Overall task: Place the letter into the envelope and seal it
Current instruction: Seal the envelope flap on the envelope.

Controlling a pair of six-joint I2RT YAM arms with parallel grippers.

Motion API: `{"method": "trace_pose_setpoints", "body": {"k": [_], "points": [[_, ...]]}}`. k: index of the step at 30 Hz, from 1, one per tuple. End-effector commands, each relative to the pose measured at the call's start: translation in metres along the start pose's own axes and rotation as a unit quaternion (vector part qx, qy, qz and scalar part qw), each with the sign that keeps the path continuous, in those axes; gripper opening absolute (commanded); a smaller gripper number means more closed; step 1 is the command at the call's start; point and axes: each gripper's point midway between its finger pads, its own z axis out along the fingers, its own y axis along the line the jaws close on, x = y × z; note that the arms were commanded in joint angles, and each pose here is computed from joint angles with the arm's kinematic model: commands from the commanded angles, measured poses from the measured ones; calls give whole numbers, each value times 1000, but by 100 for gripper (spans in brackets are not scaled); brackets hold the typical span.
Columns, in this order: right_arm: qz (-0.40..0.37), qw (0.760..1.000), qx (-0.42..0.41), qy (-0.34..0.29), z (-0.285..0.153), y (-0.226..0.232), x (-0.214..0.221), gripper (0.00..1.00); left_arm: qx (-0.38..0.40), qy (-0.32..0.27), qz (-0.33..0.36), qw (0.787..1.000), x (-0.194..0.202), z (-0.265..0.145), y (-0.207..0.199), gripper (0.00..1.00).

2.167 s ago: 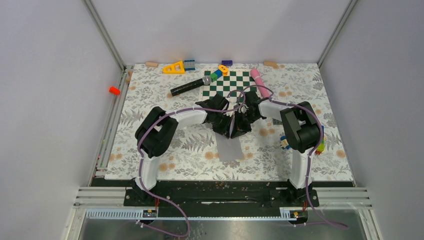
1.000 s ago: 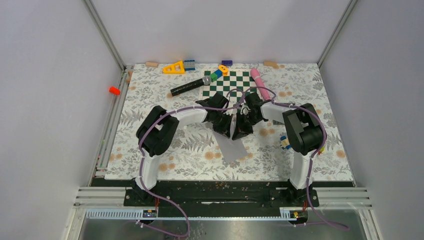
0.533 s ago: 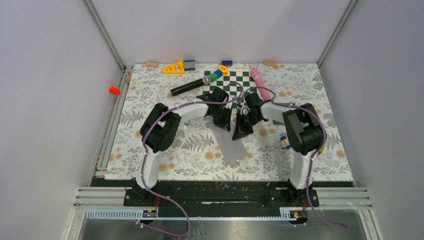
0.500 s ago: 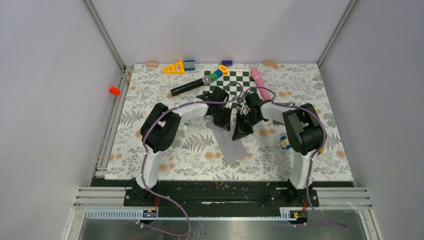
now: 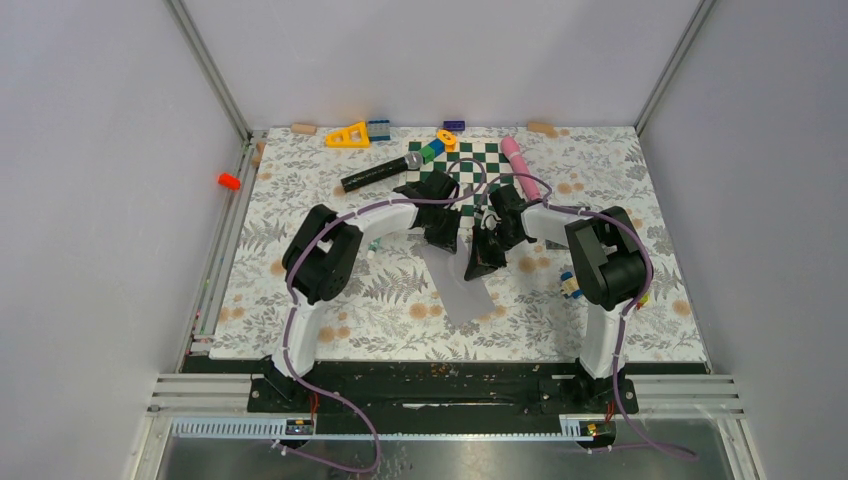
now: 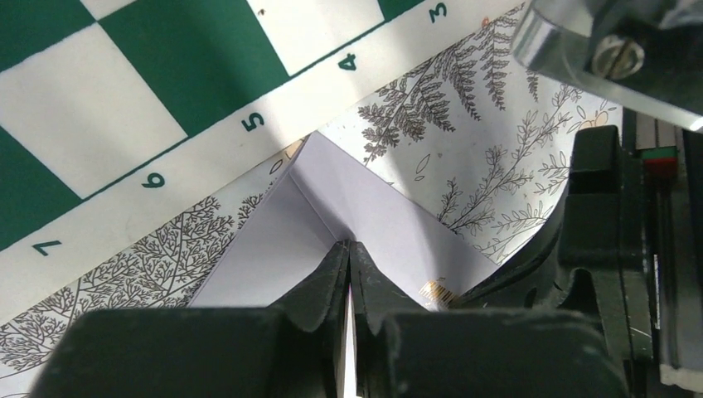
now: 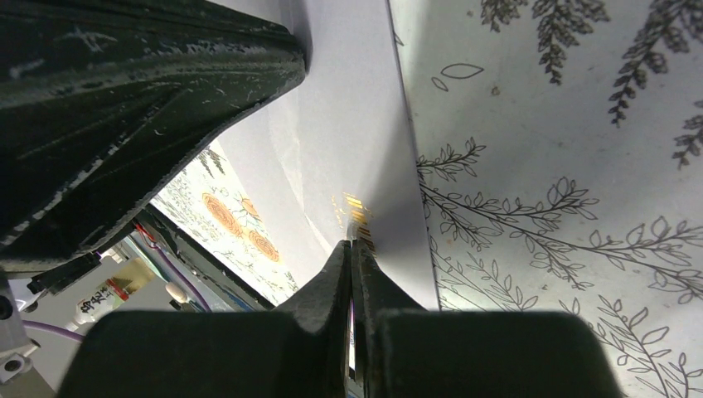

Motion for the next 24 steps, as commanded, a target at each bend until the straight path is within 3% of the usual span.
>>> {"method": "trace_pose_setpoints", "body": {"k": [1, 24], "points": [[4, 997, 69, 18, 2, -30, 12, 0, 24, 5, 33, 999, 6, -7, -16, 3], [10, 997, 68, 21, 6, -31, 11, 0, 59, 46, 100, 992, 51, -17, -35, 0]]}}
